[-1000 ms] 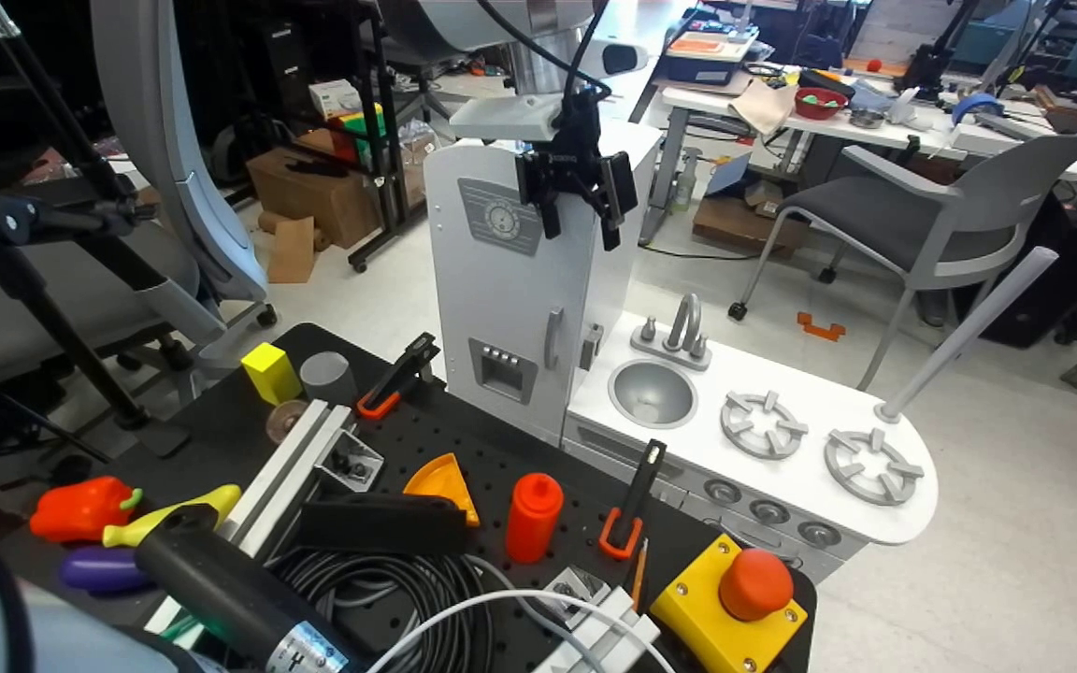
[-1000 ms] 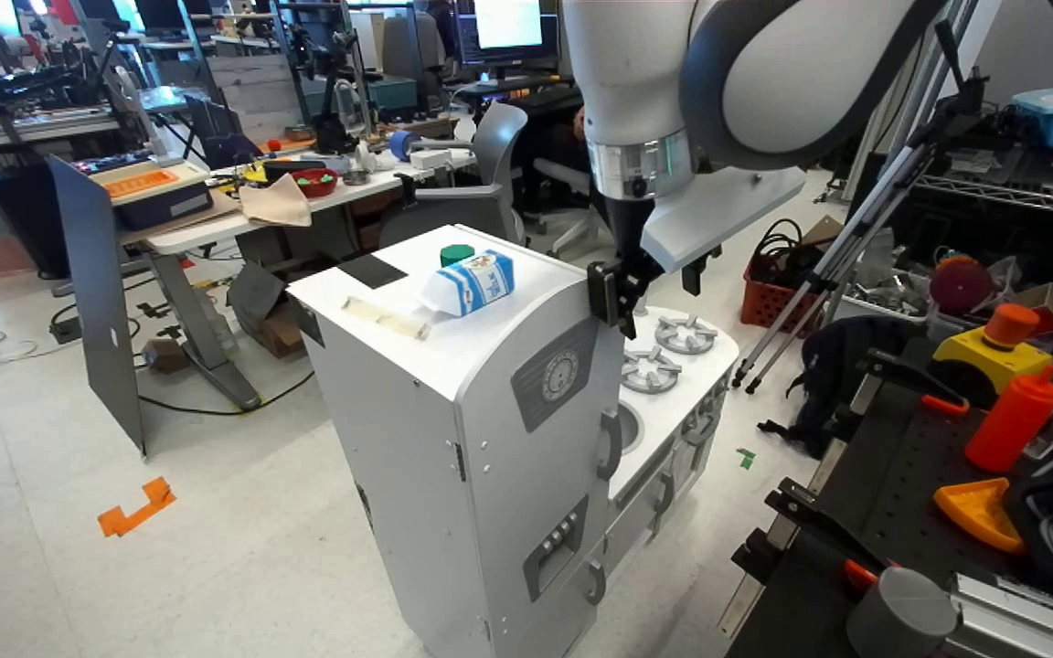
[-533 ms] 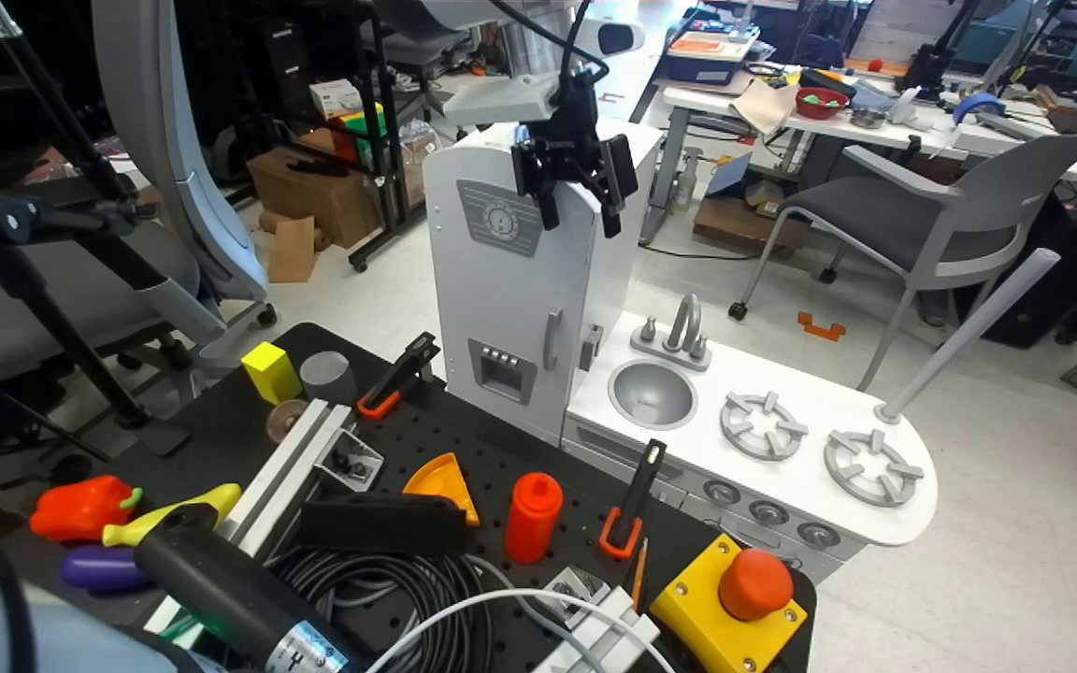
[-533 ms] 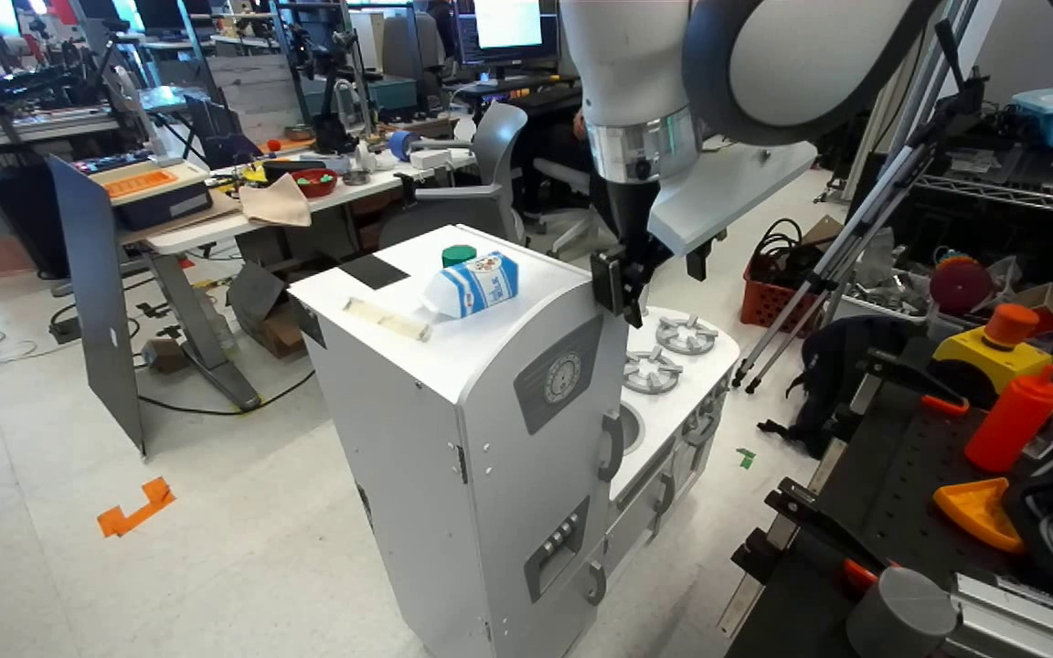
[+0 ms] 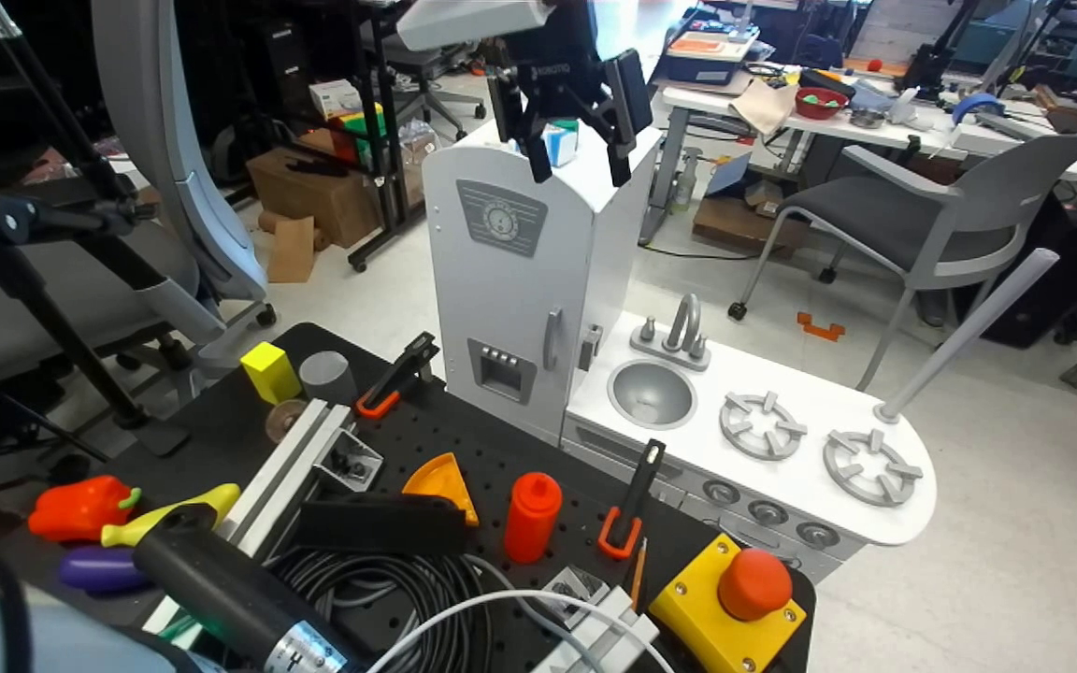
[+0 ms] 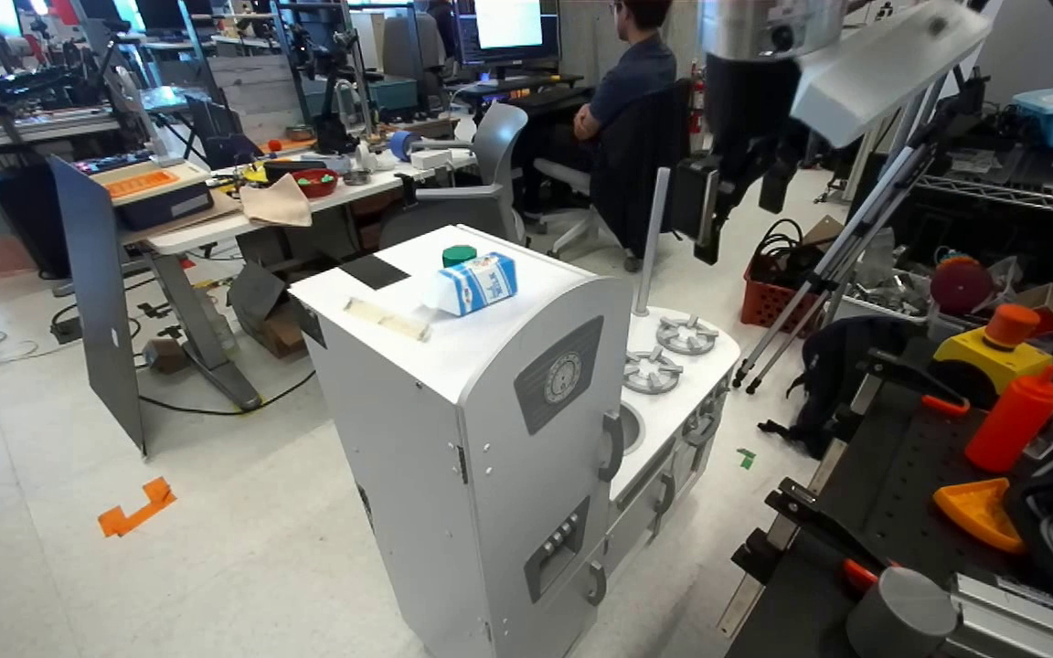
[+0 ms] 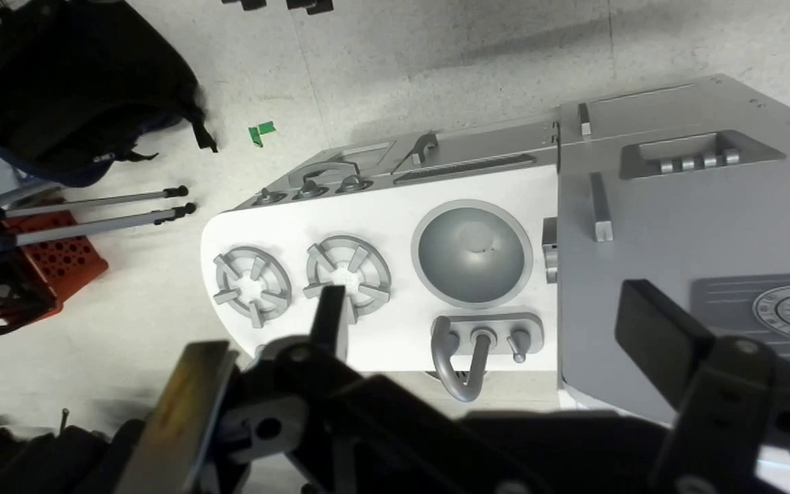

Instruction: Close the door of the cabinet.

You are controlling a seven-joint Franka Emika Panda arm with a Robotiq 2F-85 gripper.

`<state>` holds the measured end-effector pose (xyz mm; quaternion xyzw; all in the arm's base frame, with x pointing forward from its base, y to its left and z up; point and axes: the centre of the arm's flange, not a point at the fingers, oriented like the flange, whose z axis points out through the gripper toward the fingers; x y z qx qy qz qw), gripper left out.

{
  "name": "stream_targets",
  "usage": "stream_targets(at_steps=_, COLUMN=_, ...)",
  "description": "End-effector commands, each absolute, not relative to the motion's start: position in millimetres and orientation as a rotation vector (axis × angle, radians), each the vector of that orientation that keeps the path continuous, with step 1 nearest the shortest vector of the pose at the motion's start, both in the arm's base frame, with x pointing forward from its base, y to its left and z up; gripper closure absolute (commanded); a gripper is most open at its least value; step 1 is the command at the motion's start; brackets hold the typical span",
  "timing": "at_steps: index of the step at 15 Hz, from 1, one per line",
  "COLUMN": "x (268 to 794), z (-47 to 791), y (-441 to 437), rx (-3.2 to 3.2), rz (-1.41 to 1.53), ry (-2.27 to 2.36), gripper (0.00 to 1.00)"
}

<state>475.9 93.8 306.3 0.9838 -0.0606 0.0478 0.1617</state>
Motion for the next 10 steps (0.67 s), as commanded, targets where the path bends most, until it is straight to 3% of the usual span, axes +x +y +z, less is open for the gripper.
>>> stream_targets(at_steps=1, x=424, z=337, y=69, rx=2.81, rz=0.195, ry=-0.15, gripper=0.0)
stream_targets(at_steps=10, x=424, z=331, y=64, rx=2.741, rz=0.156, ry=-0.15, gripper=0.0)
